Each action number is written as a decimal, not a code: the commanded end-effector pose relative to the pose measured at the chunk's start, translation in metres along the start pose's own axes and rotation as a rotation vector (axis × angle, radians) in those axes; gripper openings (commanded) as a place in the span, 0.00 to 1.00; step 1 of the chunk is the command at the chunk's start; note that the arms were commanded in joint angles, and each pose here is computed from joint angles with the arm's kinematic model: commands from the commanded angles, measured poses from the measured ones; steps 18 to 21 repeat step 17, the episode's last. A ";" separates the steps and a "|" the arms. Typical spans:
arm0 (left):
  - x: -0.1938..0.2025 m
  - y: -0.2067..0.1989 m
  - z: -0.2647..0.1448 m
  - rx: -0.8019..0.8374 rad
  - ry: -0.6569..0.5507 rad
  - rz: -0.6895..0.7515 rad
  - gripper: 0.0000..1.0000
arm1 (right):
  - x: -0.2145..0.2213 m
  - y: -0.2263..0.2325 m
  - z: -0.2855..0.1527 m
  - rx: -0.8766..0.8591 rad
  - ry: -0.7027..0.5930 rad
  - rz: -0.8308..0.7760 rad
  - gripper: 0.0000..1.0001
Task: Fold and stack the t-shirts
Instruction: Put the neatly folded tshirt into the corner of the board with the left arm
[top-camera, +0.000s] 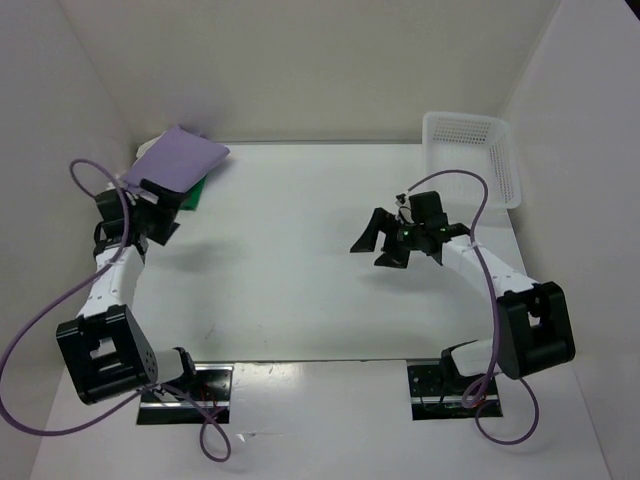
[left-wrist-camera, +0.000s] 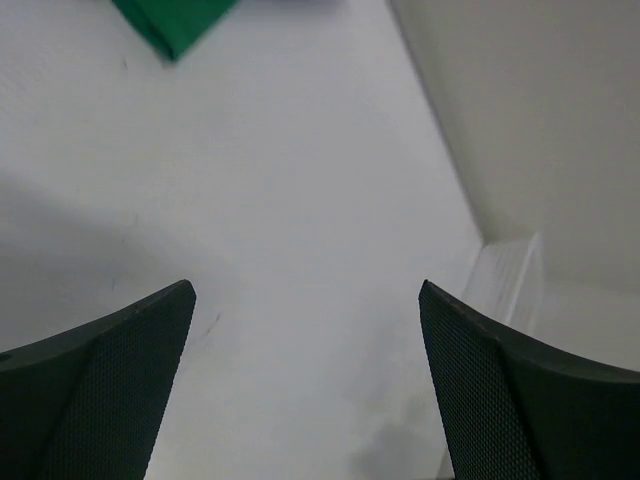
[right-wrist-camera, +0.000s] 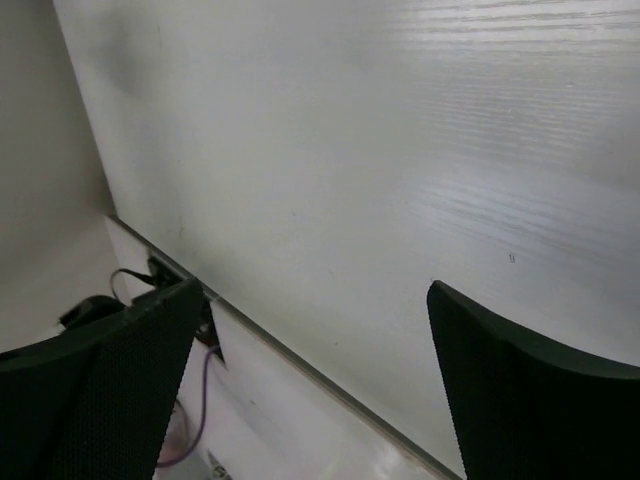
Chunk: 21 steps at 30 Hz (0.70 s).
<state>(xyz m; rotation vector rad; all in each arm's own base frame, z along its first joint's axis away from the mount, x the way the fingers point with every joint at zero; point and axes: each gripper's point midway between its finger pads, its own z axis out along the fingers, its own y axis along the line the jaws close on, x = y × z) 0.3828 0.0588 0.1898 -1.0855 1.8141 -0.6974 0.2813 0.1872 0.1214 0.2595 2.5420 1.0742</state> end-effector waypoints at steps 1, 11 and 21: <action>0.083 0.020 -0.002 -0.024 0.273 0.121 0.99 | 0.002 0.003 0.012 0.071 -0.038 -0.071 1.00; 0.157 0.021 -0.021 -0.005 0.481 0.239 0.99 | 0.052 0.021 0.036 0.011 0.108 -0.054 1.00; 0.154 0.011 -0.027 0.016 0.441 0.272 0.99 | 0.052 0.017 0.029 0.021 0.071 -0.094 1.00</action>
